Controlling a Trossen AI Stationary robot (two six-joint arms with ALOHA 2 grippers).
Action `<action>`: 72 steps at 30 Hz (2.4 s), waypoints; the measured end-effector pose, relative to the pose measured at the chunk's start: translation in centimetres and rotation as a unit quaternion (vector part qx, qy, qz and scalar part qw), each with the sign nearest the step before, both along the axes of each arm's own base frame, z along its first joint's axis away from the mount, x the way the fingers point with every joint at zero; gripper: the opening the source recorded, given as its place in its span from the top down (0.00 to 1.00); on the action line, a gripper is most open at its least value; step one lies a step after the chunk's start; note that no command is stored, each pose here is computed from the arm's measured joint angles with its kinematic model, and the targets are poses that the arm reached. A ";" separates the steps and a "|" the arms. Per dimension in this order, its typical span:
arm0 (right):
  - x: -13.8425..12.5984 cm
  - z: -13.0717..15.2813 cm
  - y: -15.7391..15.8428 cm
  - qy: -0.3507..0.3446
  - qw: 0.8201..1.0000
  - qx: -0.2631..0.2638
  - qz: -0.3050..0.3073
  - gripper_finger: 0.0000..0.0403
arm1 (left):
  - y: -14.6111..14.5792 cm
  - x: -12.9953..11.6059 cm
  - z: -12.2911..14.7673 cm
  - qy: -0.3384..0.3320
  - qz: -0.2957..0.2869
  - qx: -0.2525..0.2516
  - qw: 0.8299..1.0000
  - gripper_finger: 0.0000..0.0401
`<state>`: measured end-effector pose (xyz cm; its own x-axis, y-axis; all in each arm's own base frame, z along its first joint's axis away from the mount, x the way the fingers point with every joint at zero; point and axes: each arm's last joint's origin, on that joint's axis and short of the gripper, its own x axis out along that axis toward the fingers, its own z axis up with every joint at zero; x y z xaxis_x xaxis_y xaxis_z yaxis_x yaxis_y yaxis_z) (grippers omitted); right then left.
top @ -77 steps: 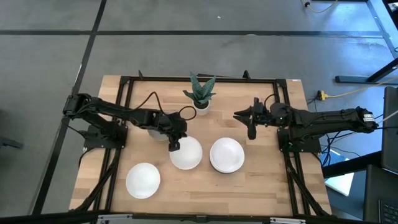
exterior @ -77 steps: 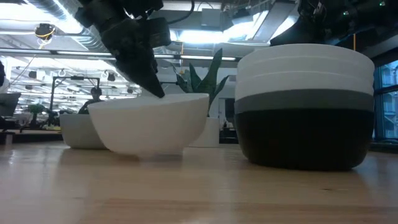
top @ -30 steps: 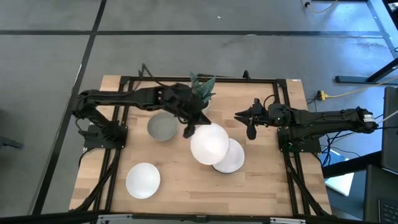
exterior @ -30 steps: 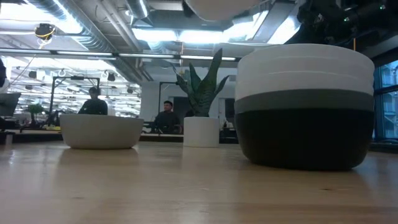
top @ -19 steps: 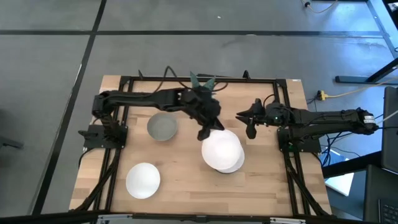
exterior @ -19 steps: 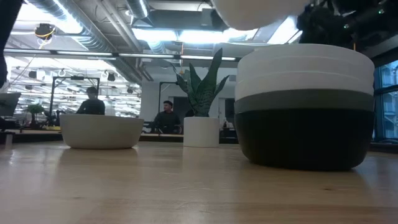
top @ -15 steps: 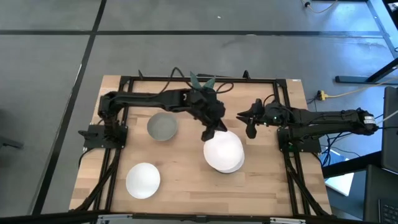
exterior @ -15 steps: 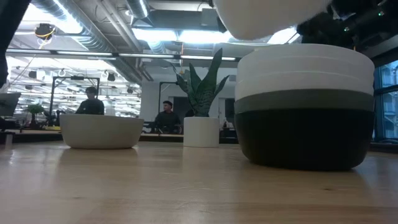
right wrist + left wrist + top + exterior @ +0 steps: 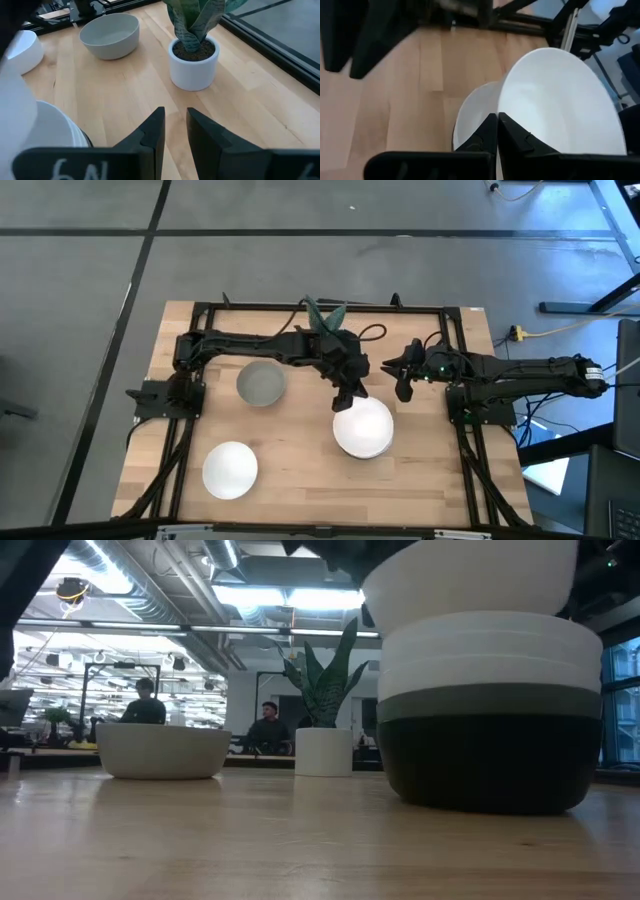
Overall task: Nest bowls inside each other
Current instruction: Stack the white bowl on the other white bowl
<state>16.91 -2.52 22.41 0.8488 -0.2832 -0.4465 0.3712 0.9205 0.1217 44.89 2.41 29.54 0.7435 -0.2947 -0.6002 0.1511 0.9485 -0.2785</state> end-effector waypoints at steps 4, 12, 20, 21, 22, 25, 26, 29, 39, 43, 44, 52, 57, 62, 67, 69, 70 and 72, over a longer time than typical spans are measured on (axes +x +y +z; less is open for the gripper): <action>0.0 0.0 0.0 0.000 1.000 0.000 0.000 0.80 | 0.0 0.4 -1.3 0.025 0.000 -0.002 1.000 1.00; 0.0 0.0 0.0 0.003 1.000 -0.001 0.001 0.80 | 0.0 -0.2 -2.2 0.078 0.000 -0.004 0.997 1.00; 0.0 0.0 0.0 0.003 1.000 -0.001 0.001 0.80 | -0.2 -1.0 -2.9 0.130 0.003 -0.003 0.991 1.00; 0.0 -0.1 0.0 0.003 1.000 -0.001 0.001 0.80 | -0.2 -1.0 -2.9 0.130 0.002 -0.003 0.992 1.00; 0.0 -0.1 0.0 0.004 1.000 -0.001 0.001 0.80 | -0.2 -1.0 -2.8 0.128 0.002 -0.003 0.992 1.00; 0.0 -0.1 0.0 0.004 1.000 0.000 0.001 0.80 | -0.2 -1.0 -2.9 0.132 0.003 -0.003 0.991 1.00; 0.0 -0.1 0.0 0.005 1.000 0.000 0.001 0.80 | -0.2 -1.1 -2.9 0.135 0.003 -0.003 0.991 1.00; -0.1 -0.1 0.0 0.008 1.000 0.000 0.001 0.80 | -0.2 -1.1 -2.9 0.134 0.003 -0.003 0.991 1.00; -0.1 -0.1 0.0 0.007 1.000 0.002 0.001 0.80 | -0.3 -0.3 -2.1 0.078 0.011 0.010 0.997 0.90; -0.1 -0.1 0.0 0.007 1.000 0.003 0.001 0.80 | -0.5 0.0 -1.8 0.057 0.002 0.006 0.998 0.84; -0.1 -0.1 0.0 0.007 1.000 0.003 0.001 0.80 | -0.5 0.0 -1.8 0.056 -0.003 0.001 0.998 0.83; -0.1 -0.1 0.0 0.007 1.000 0.004 0.000 0.80 | -0.7 -1.0 0.7 0.010 -0.044 0.006 0.999 0.83; -0.1 -0.1 0.0 0.007 1.000 0.004 0.000 0.80 | -0.6 -3.1 4.3 -0.033 -0.045 0.034 0.998 0.83; -0.1 -0.1 0.0 0.007 1.000 0.004 0.000 0.80 | -0.2 -6.4 6.0 -0.026 0.012 0.075 0.997 0.83; -0.1 -0.2 0.0 0.010 1.000 0.004 0.000 0.80 | -0.2 -11.2 4.7 0.034 0.082 0.098 0.991 0.83; -0.1 -0.2 0.0 0.010 1.000 0.003 0.000 0.80 | -0.4 -13.5 4.1 0.053 0.100 0.084 0.990 0.83; -0.1 -0.2 0.0 0.011 1.000 0.003 0.000 0.80 | -0.6 -14.5 3.7 0.059 0.109 0.074 0.990 0.83; -0.1 -0.1 0.0 0.010 1.000 0.002 0.000 0.80 | -1.2 -16.4 3.3 0.057 0.121 0.054 0.990 0.83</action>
<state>16.81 -2.50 22.26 0.8398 -0.2803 -0.4650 0.3727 0.9204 0.1184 28.49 1.23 32.84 0.7099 -0.0459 -0.7028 -0.1100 0.9784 -0.1750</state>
